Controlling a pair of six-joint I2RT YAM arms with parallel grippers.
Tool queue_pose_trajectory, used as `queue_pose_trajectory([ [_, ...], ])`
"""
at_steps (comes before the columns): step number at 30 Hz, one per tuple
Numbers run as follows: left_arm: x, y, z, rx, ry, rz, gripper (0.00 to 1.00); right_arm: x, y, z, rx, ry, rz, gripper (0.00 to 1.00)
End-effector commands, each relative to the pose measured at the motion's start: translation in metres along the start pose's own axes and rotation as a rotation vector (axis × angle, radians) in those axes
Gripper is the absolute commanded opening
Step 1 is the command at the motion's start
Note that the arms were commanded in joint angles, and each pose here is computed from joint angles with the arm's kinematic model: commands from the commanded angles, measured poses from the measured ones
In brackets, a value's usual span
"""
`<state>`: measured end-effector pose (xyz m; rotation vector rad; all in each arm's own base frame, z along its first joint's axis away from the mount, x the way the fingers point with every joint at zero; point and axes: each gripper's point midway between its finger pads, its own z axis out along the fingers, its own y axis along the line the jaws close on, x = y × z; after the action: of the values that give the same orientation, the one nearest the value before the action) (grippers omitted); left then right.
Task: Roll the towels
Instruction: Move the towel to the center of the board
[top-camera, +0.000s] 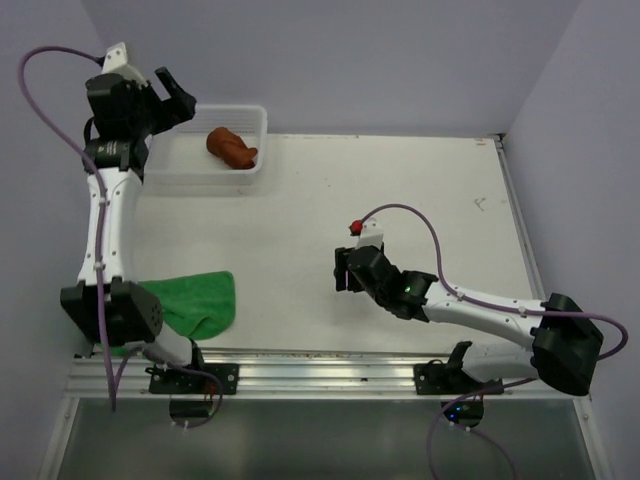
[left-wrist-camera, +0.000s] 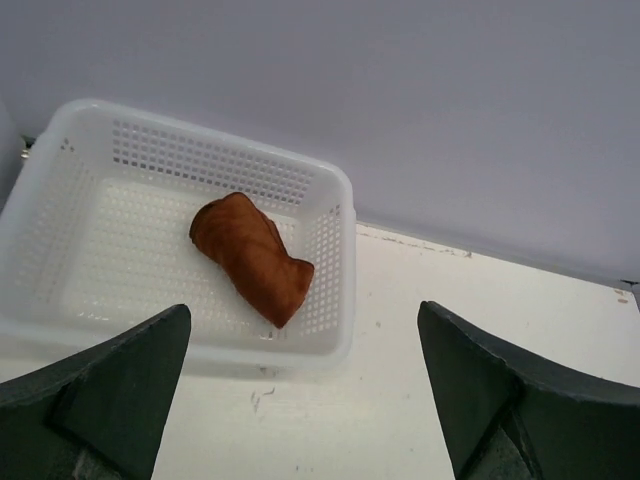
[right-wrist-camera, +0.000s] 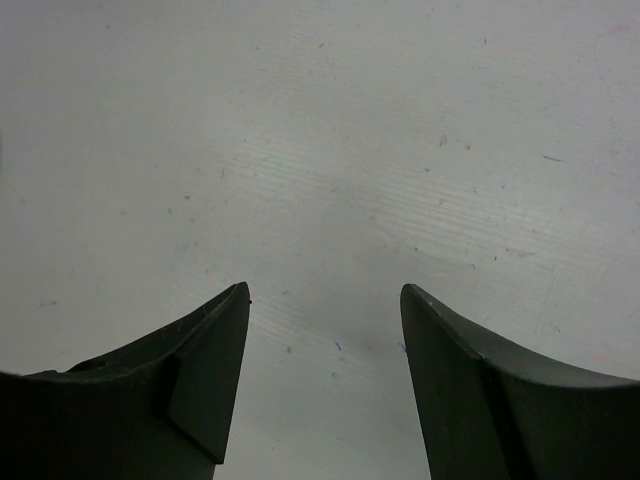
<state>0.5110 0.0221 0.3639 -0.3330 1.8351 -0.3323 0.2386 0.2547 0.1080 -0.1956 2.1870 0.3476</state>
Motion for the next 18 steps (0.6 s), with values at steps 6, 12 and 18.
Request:
queue_pose_trajectory([
  [6, 0.038, -0.015, -0.131, 0.047, -0.096, 0.097, 1.0, -0.002, 0.035, -0.022, -0.198, 0.094, -0.03, 0.65],
  [12, 0.109, -0.012, -0.175, 0.068, -0.032, 0.077, 1.0, -0.001, 0.091, -0.021, -0.397, 0.168, 0.002, 0.63],
  [18, 0.113, 0.006, -0.209, -0.067, -0.087, 0.122, 1.0, 0.007, 0.169, -0.012, -0.454, 0.242, -0.093, 0.63],
])
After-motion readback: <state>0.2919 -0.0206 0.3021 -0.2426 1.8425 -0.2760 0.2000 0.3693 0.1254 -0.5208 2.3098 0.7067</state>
